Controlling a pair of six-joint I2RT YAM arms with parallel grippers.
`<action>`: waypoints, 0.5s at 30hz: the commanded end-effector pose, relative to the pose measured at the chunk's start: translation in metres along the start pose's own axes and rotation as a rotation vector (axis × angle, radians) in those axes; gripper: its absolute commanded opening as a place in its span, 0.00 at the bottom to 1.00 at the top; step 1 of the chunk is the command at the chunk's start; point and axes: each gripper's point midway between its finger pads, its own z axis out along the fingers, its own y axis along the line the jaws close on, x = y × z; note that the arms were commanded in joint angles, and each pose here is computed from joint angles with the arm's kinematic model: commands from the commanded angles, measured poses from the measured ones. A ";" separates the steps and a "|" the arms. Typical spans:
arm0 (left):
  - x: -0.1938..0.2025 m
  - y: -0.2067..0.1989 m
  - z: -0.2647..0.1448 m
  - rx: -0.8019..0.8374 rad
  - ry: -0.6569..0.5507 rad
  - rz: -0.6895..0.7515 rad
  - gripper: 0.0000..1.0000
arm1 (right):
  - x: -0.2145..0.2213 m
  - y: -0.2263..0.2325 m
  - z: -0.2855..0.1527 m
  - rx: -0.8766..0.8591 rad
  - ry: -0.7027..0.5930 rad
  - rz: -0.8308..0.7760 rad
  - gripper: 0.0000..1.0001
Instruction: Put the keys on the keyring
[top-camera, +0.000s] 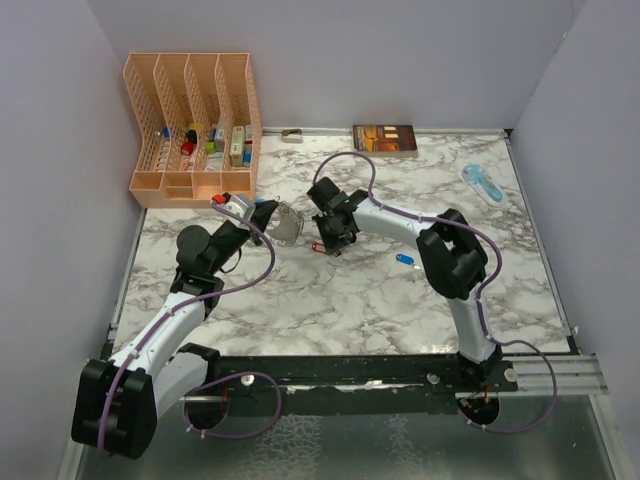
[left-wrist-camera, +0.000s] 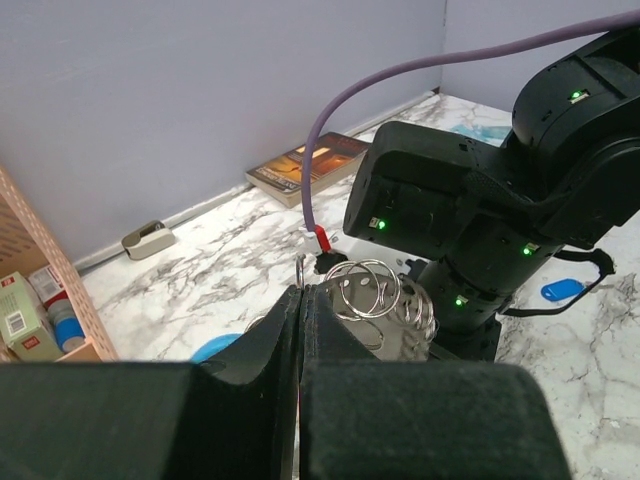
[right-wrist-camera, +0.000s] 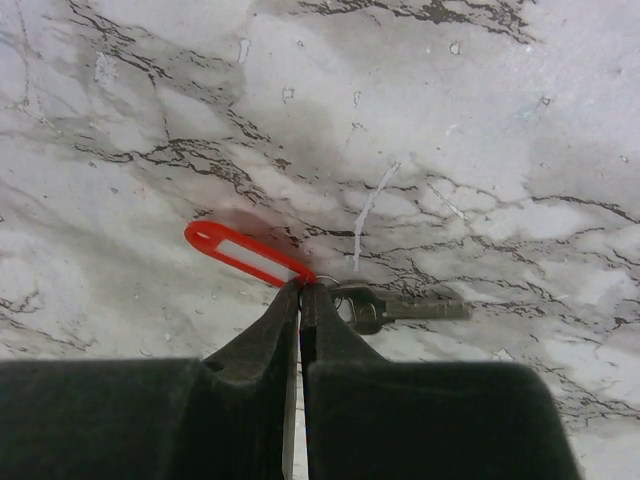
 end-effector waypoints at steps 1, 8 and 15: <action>-0.023 0.004 0.001 -0.017 -0.077 0.031 0.00 | 0.016 -0.021 -0.006 0.087 0.028 -0.014 0.01; -0.035 -0.005 0.007 0.049 -0.108 0.044 0.00 | -0.015 -0.041 -0.078 -0.025 -0.189 -0.033 0.01; -0.033 -0.027 0.012 0.203 -0.105 0.050 0.00 | -0.046 -0.043 -0.179 -0.358 -0.426 -0.071 0.01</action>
